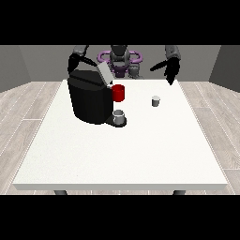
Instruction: Insert the coffee pod into the coffee machine and close the lid
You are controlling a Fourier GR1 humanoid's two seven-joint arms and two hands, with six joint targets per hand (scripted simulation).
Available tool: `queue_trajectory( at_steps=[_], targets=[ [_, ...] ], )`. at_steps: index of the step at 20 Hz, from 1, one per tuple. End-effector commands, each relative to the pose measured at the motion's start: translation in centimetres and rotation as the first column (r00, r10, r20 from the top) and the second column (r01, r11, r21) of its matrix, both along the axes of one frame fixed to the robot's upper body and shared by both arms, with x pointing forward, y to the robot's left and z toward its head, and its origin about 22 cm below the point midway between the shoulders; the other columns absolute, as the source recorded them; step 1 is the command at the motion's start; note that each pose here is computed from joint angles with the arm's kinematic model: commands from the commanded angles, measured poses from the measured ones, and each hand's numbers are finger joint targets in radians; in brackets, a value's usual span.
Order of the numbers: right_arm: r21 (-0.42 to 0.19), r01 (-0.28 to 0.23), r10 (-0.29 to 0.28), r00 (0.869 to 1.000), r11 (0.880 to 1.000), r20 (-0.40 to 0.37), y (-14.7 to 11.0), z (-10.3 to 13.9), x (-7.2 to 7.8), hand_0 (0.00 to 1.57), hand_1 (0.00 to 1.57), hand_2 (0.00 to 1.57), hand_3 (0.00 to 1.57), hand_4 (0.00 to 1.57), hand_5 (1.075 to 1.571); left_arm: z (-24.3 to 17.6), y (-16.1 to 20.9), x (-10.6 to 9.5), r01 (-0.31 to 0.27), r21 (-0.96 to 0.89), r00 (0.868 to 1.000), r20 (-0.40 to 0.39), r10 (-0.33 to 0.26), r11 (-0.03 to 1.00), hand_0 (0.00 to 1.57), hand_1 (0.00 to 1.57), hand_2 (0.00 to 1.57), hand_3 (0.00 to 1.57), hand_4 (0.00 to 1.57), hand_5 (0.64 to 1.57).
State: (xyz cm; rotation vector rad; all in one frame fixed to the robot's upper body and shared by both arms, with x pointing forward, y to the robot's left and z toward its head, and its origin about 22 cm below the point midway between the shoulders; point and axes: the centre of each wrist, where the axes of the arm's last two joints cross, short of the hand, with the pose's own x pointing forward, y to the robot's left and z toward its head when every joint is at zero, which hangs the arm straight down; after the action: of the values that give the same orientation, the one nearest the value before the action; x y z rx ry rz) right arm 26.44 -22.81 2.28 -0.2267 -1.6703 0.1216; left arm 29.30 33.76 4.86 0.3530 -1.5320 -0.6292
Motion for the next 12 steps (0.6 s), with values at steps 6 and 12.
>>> queue_trajectory(
  at_steps=[6, 12],
  targets=[
    [0.052, -0.051, 0.048, 0.997, 0.997, 0.055, 4.3, 2.0, 0.9, 0.0, 0.0, 0.0, 0.0, 0.0, 1.571, 1.0, 3.4, 3.5, -0.011, 0.154, 0.998, -0.064, 0.022, 0.988, 0.0, 0.0, 0.0, 0.0, 0.0, 1.571],
    [-0.004, -0.03, 0.03, 0.999, 1.0, 0.024, 3.4, 1.8, 1.9, 0.0, 0.0, 0.0, 0.0, 0.0, 1.571, -0.5, 2.4, 4.6, 0.005, 0.276, 0.996, -0.083, 0.019, 0.961, 0.0, 0.0, 0.0, 0.0, 0.0, 1.571]
  ],
)
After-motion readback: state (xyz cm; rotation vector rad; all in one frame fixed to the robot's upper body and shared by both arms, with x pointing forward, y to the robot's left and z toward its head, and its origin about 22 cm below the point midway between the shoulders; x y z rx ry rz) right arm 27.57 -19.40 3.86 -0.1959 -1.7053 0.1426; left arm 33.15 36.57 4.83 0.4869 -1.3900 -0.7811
